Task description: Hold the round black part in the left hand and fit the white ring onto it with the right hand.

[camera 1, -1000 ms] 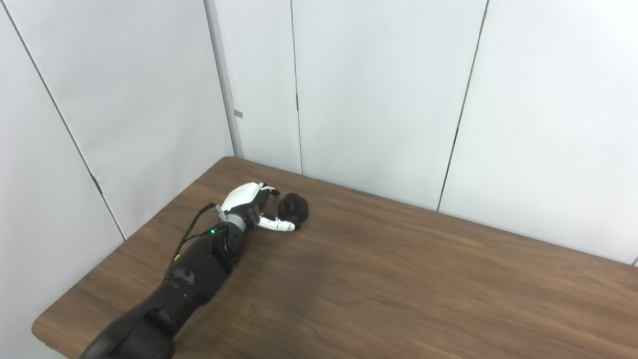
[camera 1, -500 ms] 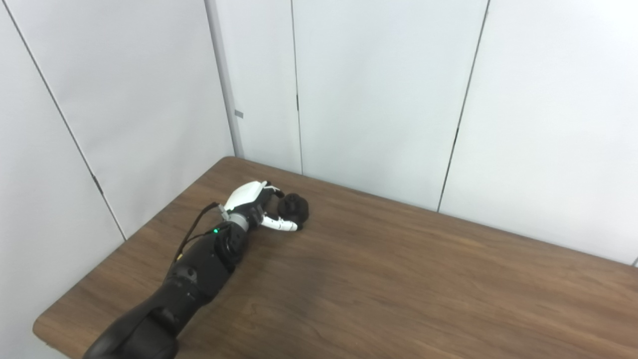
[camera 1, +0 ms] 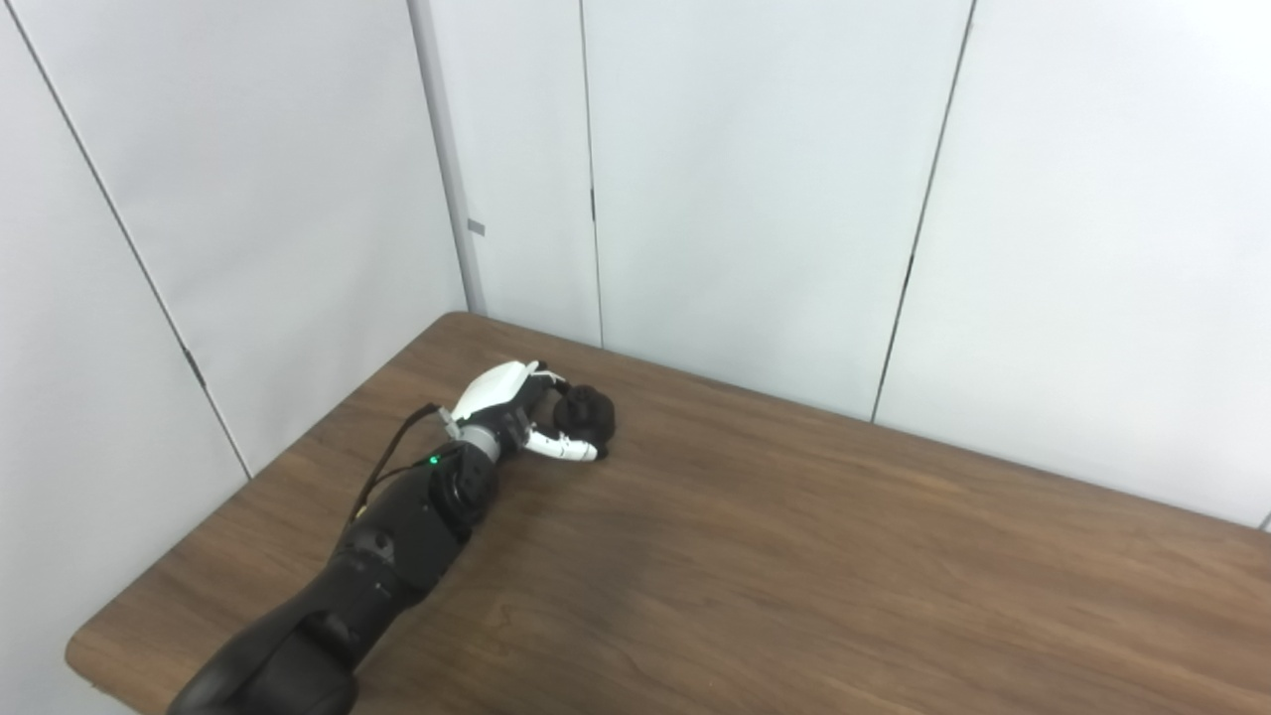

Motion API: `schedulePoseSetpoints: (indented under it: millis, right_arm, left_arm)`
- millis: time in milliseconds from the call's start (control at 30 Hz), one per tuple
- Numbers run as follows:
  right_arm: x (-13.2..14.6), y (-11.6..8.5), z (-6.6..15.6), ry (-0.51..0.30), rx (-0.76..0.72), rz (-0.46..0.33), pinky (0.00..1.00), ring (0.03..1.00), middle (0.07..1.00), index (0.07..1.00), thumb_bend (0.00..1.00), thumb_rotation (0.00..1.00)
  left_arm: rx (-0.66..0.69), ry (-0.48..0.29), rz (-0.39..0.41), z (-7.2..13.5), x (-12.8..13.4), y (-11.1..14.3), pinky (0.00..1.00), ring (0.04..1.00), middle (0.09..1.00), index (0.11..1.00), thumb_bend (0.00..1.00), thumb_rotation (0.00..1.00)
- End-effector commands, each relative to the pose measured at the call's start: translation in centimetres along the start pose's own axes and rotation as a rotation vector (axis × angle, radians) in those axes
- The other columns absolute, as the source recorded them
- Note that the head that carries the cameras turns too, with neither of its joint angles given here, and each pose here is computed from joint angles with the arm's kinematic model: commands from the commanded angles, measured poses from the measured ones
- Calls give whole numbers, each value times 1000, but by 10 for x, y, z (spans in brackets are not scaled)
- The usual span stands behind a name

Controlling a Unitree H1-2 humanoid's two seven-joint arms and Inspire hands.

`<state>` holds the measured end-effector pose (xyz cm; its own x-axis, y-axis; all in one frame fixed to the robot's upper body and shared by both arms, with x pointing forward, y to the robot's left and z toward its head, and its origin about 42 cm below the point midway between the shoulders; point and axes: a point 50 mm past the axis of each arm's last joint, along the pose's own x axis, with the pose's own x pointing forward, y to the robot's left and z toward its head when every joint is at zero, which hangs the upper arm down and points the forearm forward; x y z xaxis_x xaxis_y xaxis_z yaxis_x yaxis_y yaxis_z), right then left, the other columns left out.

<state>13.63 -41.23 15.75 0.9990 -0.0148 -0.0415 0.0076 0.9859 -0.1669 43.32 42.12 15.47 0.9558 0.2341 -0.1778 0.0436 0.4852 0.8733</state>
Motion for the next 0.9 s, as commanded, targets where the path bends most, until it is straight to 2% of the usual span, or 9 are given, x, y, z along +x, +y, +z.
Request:
schedulePoseSetpoints:
  millis: [0, 300, 333, 367, 433, 867]
  right_arm:
    - [2, -4, 14, -62, -37, 5, 1000, 1000, 1000, 985, 727, 685]
    - [2, -3, 14, -61, -20, 2, 1000, 1000, 1000, 985, 721, 687]
    - [3, -2, 14, -60, -18, 2, 1000, 1000, 1000, 983, 726, 685]
    - [3, -3, 15, -60, -18, 2, 1000, 1000, 1000, 983, 732, 683]
    - [3, -3, 14, -59, -20, -1, 1000, 1000, 1000, 982, 737, 681]
    - [2, -3, 14, -63, -17, 3, 1000, 1000, 1000, 983, 716, 676]
  left_arm:
    - [17, -15, -98, 2, -3, -24, 1000, 1000, 1000, 750, 976, 89]
    - [36, -31, -53, 0, 0, -24, 1000, 1000, 1000, 573, 889, 2]
    - [35, -34, -43, -1, 0, -24, 1000, 1000, 997, 533, 709, 25]
    - [29, -41, -35, -1, 0, -25, 1000, 1000, 987, 511, 617, 36]
    - [24, -47, -25, -3, 1, -25, 1000, 1000, 967, 492, 540, 42]
    - [35, -60, -6, -6, -1, -26, 1000, 1000, 911, 481, 520, 45]
